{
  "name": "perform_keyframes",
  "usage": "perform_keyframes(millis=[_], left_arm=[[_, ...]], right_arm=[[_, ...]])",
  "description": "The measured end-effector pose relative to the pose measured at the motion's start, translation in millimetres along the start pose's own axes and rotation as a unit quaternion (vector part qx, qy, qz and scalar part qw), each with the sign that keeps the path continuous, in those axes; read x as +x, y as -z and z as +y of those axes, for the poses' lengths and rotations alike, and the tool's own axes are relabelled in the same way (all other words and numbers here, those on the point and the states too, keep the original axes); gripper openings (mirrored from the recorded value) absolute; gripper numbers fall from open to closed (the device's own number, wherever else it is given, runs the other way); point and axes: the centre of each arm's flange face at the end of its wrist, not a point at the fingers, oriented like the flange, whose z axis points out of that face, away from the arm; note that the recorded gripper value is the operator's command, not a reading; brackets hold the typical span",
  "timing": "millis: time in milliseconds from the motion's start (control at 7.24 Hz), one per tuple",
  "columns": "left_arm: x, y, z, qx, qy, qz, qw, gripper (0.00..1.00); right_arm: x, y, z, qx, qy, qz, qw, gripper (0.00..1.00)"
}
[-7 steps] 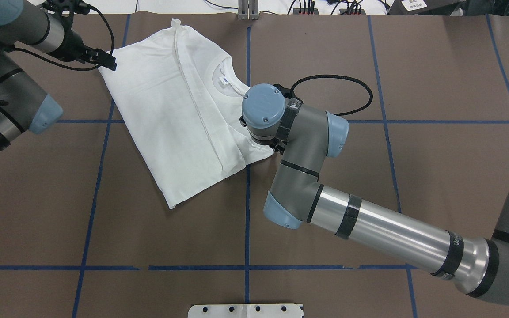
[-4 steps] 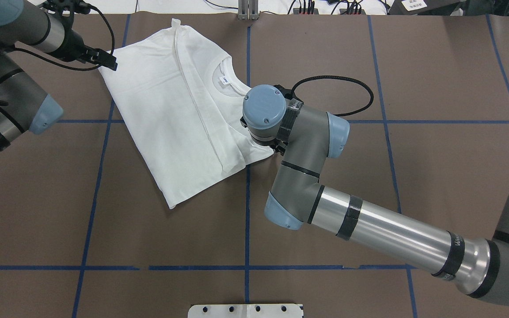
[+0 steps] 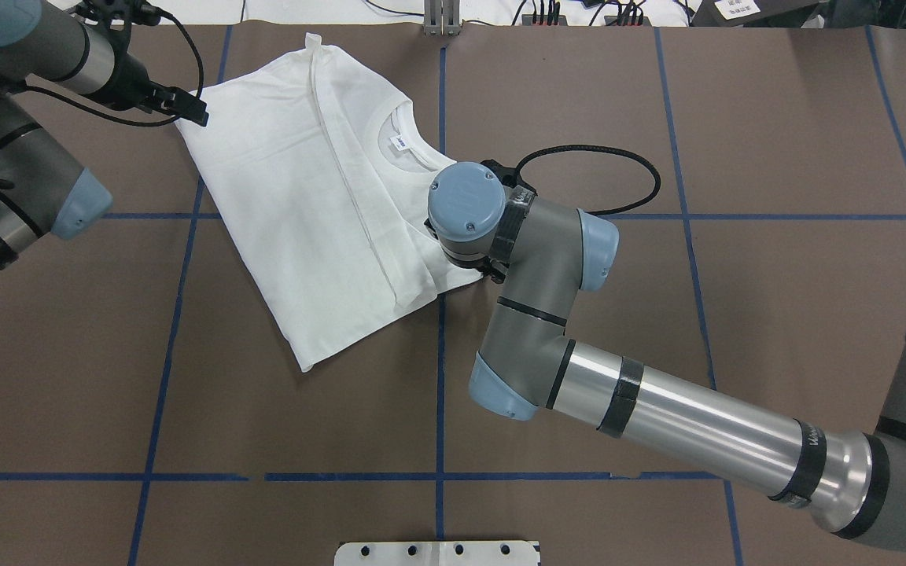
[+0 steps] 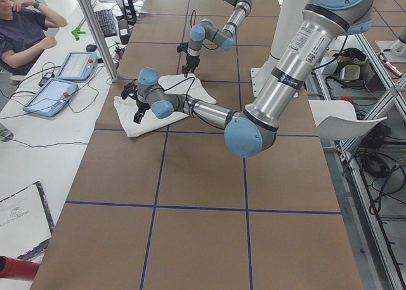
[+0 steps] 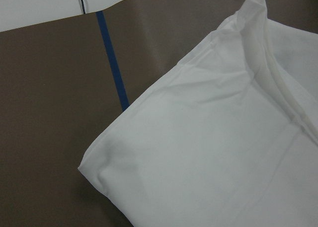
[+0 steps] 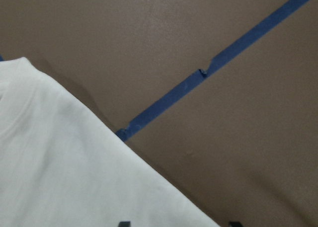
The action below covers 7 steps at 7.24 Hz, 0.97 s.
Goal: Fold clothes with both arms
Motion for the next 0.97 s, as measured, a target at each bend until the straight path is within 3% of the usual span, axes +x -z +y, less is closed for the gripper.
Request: perform_keyframes(millis=[276,690,828,966], left_arm=[[0.3,0.1,-0.3,0.0,-0.001,0.0,1.0,1.0],[1.1,0.7,-0.8,0.001,0.0,0.001,1.0,1.0],[1.3,1.0,-0.8,0.001,0.0,0.001,1.0,1.0],[1.5,1.4,-0.7,0.001,0.0,0.001,1.0,1.0]], right_arm=[[2.2,1.5,1.2,0.0,0.001,-0.002,1.0,0.45],[9.5,4.1,2.1,0.008,0.004,0.003,1.0,0.04],[9.9,3.8,4.6,0.011,0.005,0.003,0.9999,0.03],[9.9,3.8,6.2,0.013,0.006,0.002,0.9999,0.34]])
